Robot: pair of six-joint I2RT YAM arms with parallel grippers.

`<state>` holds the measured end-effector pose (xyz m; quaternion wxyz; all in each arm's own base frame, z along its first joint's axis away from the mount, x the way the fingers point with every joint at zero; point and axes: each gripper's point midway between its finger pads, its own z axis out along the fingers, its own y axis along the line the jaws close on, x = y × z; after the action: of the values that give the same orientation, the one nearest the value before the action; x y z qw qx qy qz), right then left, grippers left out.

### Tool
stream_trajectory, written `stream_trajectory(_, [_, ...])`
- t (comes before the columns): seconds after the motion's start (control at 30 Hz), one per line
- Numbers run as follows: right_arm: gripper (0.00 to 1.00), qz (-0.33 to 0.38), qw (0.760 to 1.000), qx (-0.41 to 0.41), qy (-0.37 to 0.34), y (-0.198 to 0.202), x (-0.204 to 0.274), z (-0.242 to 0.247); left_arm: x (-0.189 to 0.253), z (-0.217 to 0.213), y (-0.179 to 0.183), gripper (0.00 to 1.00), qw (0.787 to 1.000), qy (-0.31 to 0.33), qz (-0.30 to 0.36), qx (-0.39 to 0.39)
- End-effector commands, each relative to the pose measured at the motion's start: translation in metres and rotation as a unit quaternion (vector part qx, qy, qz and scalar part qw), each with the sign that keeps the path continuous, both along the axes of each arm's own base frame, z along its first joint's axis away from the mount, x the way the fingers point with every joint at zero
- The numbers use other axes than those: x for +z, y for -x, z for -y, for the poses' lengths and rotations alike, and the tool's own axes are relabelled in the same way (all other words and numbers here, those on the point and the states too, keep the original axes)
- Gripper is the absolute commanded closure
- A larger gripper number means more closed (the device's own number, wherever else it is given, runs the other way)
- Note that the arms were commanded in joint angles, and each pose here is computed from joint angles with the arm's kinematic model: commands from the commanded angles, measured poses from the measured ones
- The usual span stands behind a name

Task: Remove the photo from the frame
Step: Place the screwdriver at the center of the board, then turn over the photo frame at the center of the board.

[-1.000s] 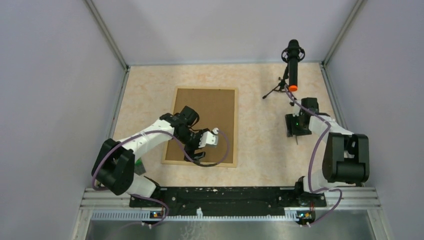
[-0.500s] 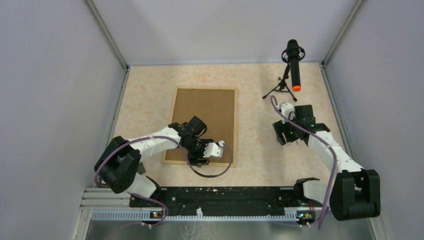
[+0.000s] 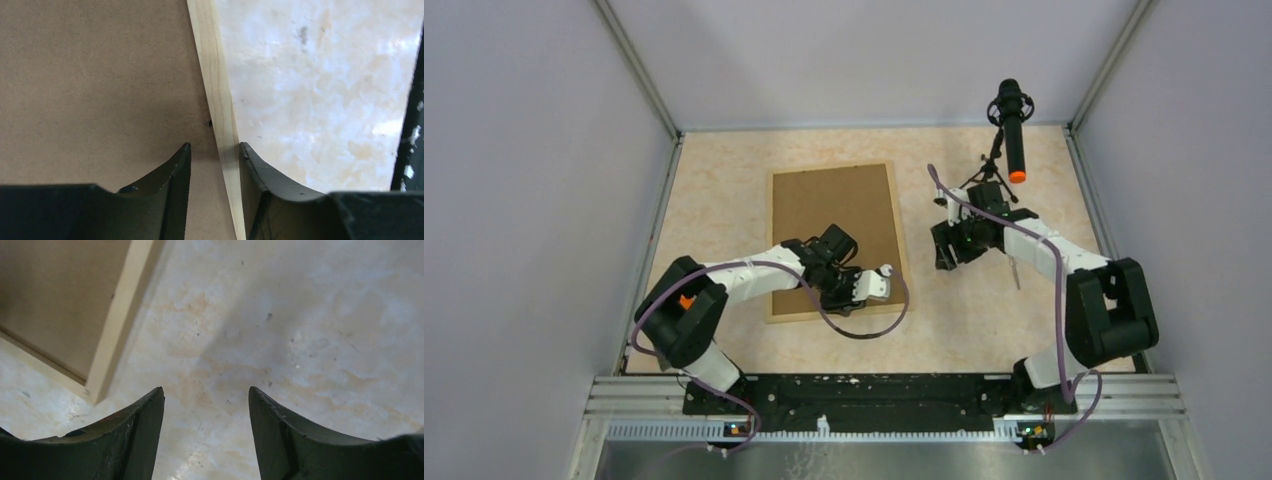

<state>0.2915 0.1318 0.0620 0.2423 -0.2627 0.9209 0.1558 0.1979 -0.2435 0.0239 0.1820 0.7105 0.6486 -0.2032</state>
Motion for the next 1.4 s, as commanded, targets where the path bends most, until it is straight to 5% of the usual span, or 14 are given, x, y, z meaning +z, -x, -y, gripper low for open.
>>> stream_trajectory(0.0, [0.39,0.004,0.998,-0.008,-0.063,-0.025,0.02,-0.039,-0.04,-0.019,-0.046,0.6,0.993,-0.073,0.041,0.089])
stream_trajectory(0.13, [0.39,-0.017,0.995,-0.039,-0.094,-0.043,0.023,-0.058,-0.034,-0.021,-0.049,0.62,0.992,-0.068,0.03,0.101])
stream_trajectory(0.3, [0.36,-0.027,0.989,-0.085,-0.115,-0.064,0.026,-0.072,-0.02,-0.01,-0.04,0.43,0.993,-0.064,0.033,0.095])
stream_trajectory(0.67, [0.33,-0.082,0.976,-0.111,-0.168,-0.071,0.017,-0.095,-0.047,0.002,-0.018,0.55,0.983,-0.144,0.048,0.107])
stream_trajectory(0.87, [0.32,-0.095,0.972,-0.116,-0.179,-0.073,0.015,-0.1,-0.055,0.008,-0.012,0.48,0.982,-0.153,0.032,0.107])
stream_trajectory(1.0, [0.32,-0.102,0.97,-0.119,-0.186,-0.072,0.016,-0.103,-0.065,0.013,-0.006,0.58,0.979,-0.16,0.012,0.123])
stream_trajectory(1.2, [0.27,-0.113,0.971,-0.111,-0.18,-0.065,0.015,-0.1,-0.047,0.022,-0.005,1.0,0.981,-0.139,-0.001,0.139])
stream_trajectory(1.37, [0.13,-0.146,0.964,-0.073,-0.211,-0.049,0.023,-0.109,0.001,0.035,-0.008,1.0,0.987,-0.07,-0.003,0.144])
